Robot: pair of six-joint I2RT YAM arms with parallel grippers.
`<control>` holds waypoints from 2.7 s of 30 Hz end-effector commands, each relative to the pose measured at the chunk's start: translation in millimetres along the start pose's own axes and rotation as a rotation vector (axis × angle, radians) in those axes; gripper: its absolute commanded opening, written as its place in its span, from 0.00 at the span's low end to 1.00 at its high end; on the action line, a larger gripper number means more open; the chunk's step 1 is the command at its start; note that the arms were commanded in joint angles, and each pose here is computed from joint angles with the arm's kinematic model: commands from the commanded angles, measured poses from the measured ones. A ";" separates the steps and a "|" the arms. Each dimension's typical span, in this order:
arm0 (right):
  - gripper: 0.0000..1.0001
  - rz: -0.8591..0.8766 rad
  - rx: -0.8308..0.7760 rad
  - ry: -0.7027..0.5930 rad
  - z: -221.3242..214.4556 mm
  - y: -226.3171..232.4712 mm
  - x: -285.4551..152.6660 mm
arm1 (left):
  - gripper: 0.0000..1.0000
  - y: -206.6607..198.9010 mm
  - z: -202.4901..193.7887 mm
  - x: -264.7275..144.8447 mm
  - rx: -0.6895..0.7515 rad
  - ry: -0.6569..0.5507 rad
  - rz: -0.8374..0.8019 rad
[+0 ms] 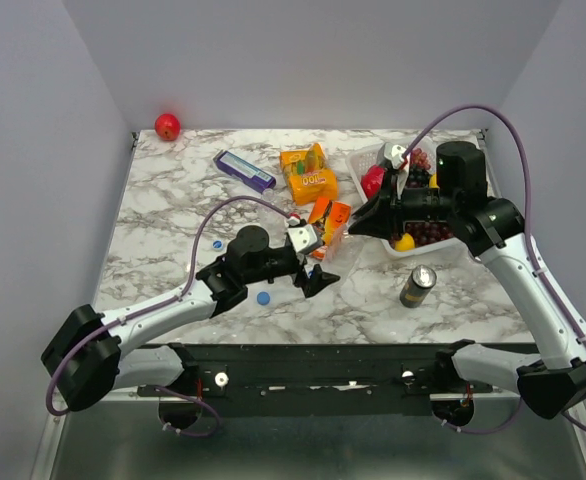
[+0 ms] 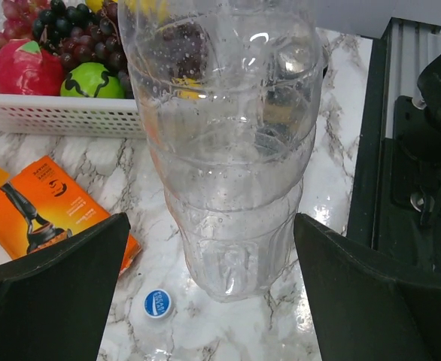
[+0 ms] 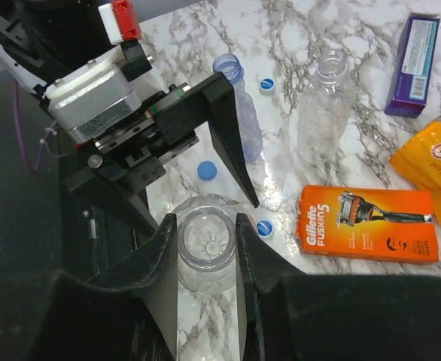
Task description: Screw on the bottle caps
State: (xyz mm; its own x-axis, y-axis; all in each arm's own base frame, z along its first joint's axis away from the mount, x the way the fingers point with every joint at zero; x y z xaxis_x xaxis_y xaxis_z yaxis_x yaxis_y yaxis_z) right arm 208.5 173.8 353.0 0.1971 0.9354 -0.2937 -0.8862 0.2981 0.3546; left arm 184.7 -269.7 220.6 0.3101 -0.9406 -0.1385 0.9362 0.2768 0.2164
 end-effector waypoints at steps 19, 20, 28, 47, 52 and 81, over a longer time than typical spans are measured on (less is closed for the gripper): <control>0.10 0.170 0.033 -0.041 15.5 28.5 9.8 | 0.80 -12.0 12.1 13.9 0.018 -0.065 -0.131; 0.16 0.169 0.032 -0.040 15.5 28.4 10.2 | 0.77 -11.6 15.2 11.6 0.018 -0.074 -0.126; 0.71 -0.100 -0.077 -0.083 50.5 16.7 -13.1 | 0.42 9.5 32.0 -26.7 0.027 -0.087 -0.057; 0.68 -0.013 -0.443 0.483 -115.5 -90.3 129.3 | 0.00 110.3 98.4 -128.9 0.068 -0.171 0.525; 0.68 0.025 -0.477 0.536 -139.5 -106.0 153.3 | 0.00 118.2 101.8 -147.6 0.060 -0.164 0.597; 0.57 0.104 -0.559 0.762 -198.1 -114.6 182.0 | 0.00 128.1 81.4 -162.4 -0.001 -0.126 0.653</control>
State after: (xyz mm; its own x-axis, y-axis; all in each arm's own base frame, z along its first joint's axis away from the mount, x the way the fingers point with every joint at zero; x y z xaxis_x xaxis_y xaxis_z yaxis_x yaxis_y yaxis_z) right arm 259.7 272.6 84.3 -0.0612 0.5541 -0.8302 -0.9960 -0.0877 0.0148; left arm 240.9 -96.9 349.7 0.7990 -0.5885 0.1237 0.5537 0.8001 0.2306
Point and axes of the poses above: each gripper's point midway between its finger pads, its own x axis out along the fingers, its own y axis along the line the jaws close on, z = x × y, the point moved 7 cm from there along -x, back along the fingers, and after that the axes turned 14 degrees about x, right-handed, at the moved point
